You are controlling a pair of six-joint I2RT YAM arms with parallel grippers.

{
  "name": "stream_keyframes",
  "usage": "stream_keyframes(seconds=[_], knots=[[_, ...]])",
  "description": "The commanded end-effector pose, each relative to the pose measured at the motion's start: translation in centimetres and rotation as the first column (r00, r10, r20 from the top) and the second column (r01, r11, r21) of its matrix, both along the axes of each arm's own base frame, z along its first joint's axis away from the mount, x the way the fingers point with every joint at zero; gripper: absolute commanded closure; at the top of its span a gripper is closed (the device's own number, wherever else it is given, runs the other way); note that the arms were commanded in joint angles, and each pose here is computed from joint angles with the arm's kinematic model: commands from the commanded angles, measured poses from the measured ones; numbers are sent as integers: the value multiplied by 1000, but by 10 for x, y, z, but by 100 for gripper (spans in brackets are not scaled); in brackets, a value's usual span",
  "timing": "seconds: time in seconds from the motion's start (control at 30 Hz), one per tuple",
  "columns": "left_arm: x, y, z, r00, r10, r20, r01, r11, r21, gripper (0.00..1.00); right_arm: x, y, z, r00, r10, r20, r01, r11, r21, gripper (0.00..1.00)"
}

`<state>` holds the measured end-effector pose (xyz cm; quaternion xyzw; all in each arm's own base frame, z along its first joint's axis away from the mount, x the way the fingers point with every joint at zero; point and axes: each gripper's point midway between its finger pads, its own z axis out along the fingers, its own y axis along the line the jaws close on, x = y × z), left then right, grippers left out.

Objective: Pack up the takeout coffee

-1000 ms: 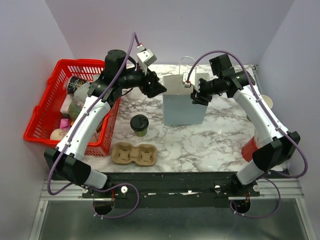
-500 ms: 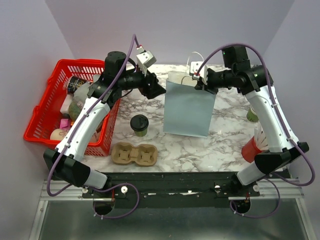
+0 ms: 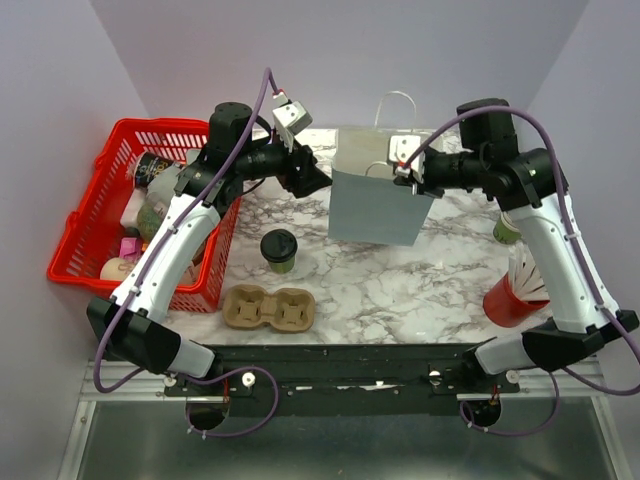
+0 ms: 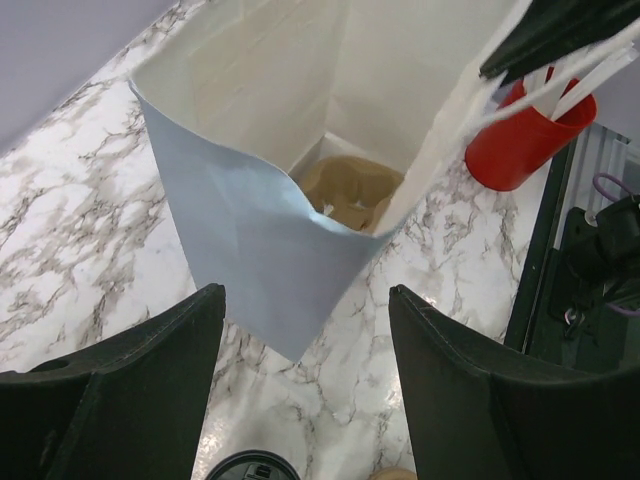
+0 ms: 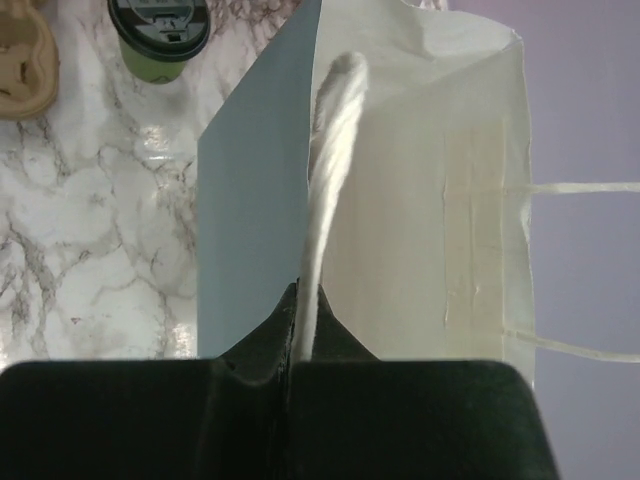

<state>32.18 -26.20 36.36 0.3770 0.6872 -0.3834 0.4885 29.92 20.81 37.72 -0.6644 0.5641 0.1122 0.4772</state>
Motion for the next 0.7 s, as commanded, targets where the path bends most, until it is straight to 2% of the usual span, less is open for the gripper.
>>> stream_keyframes(seconds=[0.0, 0.03, 0.07, 0.1, 0.17, 0.2, 0.23, 0.37, 0.4, 0.43, 0.47, 0.5, 0.53, 0.57, 0.6, 0.67], knots=[[-1, 1, 6, 1000, 2, 23, -2, 1000, -15, 25, -15, -6, -29, 1000, 2, -23, -3, 999, -47, 98], [-2, 2, 4, 1000, 2, 17, -2, 1000, -13, 25, -18, -7, -50, 997, 1, -73, -7, 997, -75, 96], [-2, 2, 1, 1000, 7, 6, -7, 1000, -8, 24, -21, -7, -58, 994, -5, -105, -2, 997, -73, 90], [-1, 3, -1, 1000, 11, 8, -11, 1000, -1, 22, -27, -8, -71, 989, -3, -150, -11, 996, -91, 58], [0, 7, -11, 999, 33, -12, -33, 999, 29, 14, -38, -8, -81, 979, 2, -206, -25, 994, -109, 35], [0, 9, -14, 999, 41, -14, -40, 998, 43, 1, -44, -7, -75, 976, 0, -218, -21, 995, -93, 9], [-2, 13, -20, 999, 36, -2, -35, 997, 75, 1, -46, -4, -64, 976, -6, -218, -7, 998, -59, 1], [-7, 27, -32, 998, 38, 46, -45, 983, 177, 1, -53, 5, 12, 987, -29, -156, 49, 990, 132, 0], [-10, 30, -35, 998, 23, 58, -34, 979, 200, 1, -52, 6, 42, 995, -36, -94, 53, 980, 190, 0], [-16, 34, -42, 999, 7, 39, -16, 972, 234, 1, -51, 7, 54, 996, -43, -84, 60, 974, 217, 0], [-17, 37, -43, 996, -28, 84, 4, 962, 274, 1, -49, 8, 64, 992, -76, -104, 100, 962, 253, 0], [-21, 39, -47, 995, -57, 86, 28, 953, 303, 1, -45, 9, 89, 994, -95, -55, 107, 944, 312, 0], [-31, 45, -58, 996, -83, 44, 63, 936, 347, 1, -41, 8, 95, 992, -117, -52, 128, 933, 337, 0], [-32, 47, -61, 992, -117, 48, 90, 921, 380, 1, -37, 8, 99, 986, -150, -71, 165, 916, 367, 0], [-34, 51, -67, 981, -178, 74, 128, 891, 435, 1, -24, 4, 109, 977, -210, -27, 203, 893, 401, 0], [-48, 64, -95, 971, -238, -16, 211, 824, 526, 2, -8, -4, 93, 954, -297, -34, 287, 877, 386, 0]])
